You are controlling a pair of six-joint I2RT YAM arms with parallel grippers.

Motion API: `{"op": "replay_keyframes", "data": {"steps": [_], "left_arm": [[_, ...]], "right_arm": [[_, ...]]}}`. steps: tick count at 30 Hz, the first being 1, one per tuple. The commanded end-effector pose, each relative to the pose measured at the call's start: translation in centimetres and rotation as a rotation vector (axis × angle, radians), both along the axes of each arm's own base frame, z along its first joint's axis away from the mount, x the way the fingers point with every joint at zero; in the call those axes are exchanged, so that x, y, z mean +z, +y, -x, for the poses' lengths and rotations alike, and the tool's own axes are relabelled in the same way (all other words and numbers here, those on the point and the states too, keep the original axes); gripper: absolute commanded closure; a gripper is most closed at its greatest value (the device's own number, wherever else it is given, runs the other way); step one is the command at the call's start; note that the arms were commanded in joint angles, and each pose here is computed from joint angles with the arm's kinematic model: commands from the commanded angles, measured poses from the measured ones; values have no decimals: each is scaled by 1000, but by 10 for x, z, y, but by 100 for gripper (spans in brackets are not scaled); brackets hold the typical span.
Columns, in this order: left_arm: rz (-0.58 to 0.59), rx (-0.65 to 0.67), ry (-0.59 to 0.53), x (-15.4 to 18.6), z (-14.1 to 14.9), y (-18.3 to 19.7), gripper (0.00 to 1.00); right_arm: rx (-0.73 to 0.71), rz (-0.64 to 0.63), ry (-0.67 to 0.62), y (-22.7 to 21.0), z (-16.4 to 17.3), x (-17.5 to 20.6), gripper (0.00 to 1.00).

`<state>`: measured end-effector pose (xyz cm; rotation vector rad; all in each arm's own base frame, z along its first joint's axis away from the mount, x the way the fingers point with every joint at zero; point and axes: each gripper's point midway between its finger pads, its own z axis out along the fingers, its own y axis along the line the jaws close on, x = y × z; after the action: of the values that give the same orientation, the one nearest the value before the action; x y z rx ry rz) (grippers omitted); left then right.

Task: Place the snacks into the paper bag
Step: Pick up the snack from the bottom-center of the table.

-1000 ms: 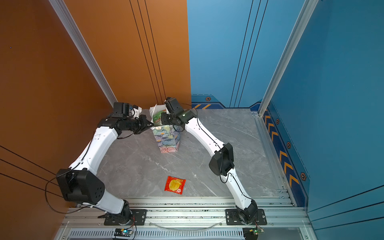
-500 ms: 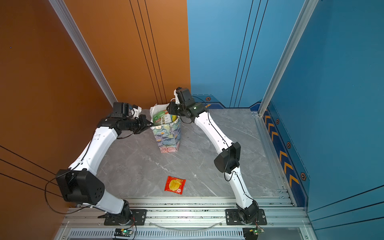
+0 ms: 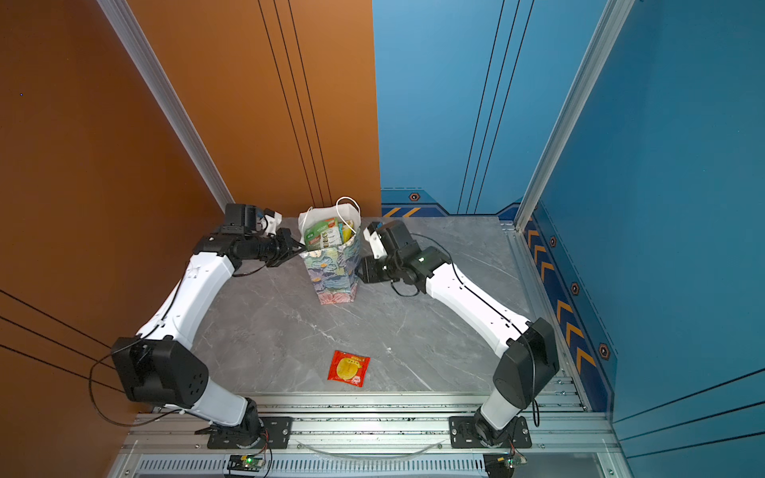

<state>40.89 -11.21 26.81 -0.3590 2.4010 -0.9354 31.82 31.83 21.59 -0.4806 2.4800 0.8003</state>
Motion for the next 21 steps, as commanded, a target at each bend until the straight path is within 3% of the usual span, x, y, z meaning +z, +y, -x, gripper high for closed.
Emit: {"op": "replay_keyframes", "data": {"steps": [1, 4, 11, 21], "left_arm": [[36, -16, -58, 23, 9, -2, 100], [36, -15, -55, 22, 9, -2, 100], [37, -18, -54, 21, 9, -3, 100], [45, -32, -47, 19, 8, -5, 100]], "right_arm": [[105, 123, 30, -7, 42, -41, 59], [107, 185, 124, -14, 72, -75, 59], [-19, 154, 373, -18, 119, -133, 60], [-58, 23, 560, 10, 157, -170, 60]]}}
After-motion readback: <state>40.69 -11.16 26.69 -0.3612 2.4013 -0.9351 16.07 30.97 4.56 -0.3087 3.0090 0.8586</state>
